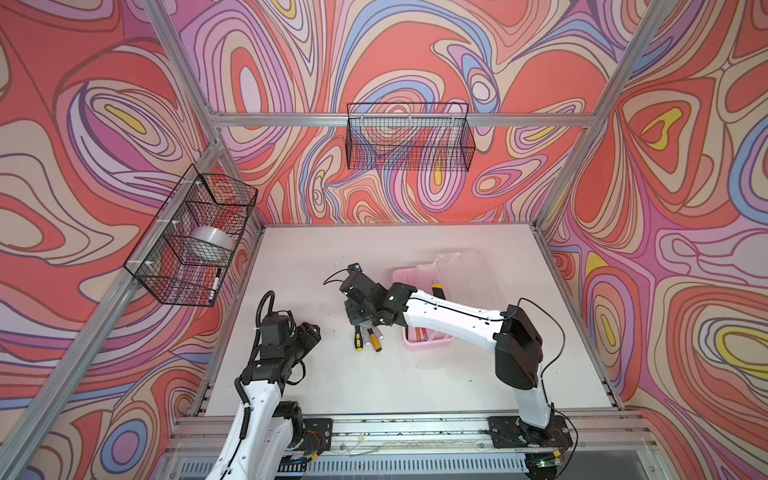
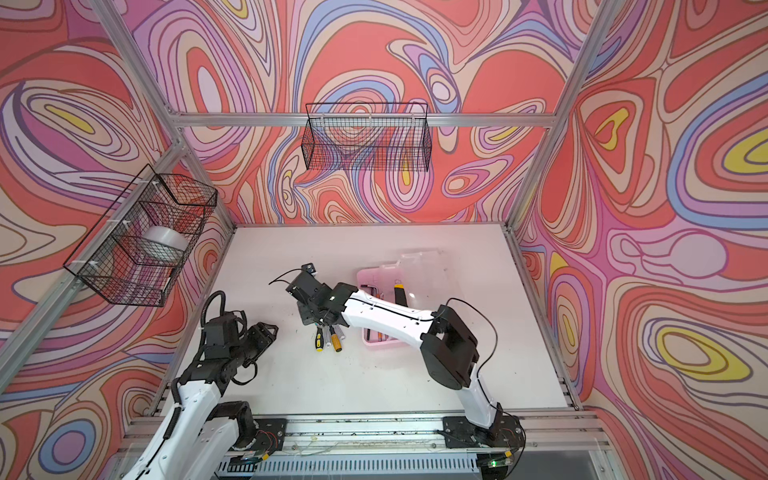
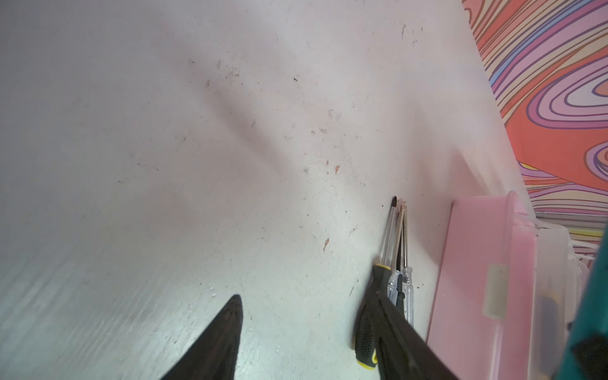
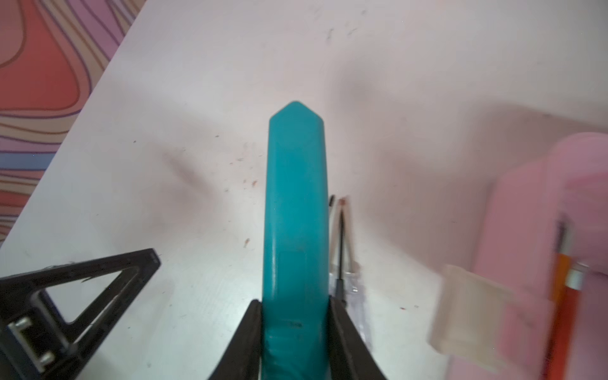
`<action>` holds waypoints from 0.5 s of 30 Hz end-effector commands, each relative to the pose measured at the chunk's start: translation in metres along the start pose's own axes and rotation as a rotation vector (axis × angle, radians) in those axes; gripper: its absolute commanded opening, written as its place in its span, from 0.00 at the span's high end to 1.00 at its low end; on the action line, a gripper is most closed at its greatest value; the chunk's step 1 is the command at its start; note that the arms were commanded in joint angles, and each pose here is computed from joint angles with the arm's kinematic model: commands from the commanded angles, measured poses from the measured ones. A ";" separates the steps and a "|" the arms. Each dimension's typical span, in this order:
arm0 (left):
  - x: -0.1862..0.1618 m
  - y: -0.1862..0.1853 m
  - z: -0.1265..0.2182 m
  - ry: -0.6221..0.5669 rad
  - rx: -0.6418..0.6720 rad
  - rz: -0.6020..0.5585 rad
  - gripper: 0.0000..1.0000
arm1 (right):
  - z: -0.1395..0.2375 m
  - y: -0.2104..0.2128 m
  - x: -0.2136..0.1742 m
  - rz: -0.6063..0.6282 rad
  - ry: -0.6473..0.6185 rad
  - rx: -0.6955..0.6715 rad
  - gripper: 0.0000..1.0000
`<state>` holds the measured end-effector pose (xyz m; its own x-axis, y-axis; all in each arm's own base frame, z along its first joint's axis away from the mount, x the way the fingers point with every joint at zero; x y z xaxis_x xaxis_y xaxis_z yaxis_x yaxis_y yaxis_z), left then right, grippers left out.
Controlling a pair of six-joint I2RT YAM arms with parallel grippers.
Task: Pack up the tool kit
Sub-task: 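Lift the teal knife with the right gripper and carry it over the box, then lower the teal knife into the box beside the black-yellow knife and open the right gripper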
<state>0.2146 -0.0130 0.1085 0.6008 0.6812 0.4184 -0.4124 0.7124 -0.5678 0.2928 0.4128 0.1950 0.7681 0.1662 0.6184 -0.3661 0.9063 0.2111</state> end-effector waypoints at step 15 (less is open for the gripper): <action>-0.014 -0.143 -0.048 0.081 -0.125 -0.359 0.38 | 0.072 -0.164 -0.001 -0.181 -0.066 -0.325 0.69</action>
<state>0.2857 -0.1229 0.1431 0.7655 0.3848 0.5157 -0.1099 0.8678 -0.4845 0.3187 0.2466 0.2172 0.7618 -0.0114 0.6478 -0.0624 0.9939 0.0909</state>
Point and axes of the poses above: each gripper's point midway between its finger pads, its own z axis back along the fingers, its own y axis along the line the jaws close on, x = y × z, the point moved 4 cm from there along z, back along the fingers, and after that the axes turned 4 degrees about -z, right-handed, at the moved point
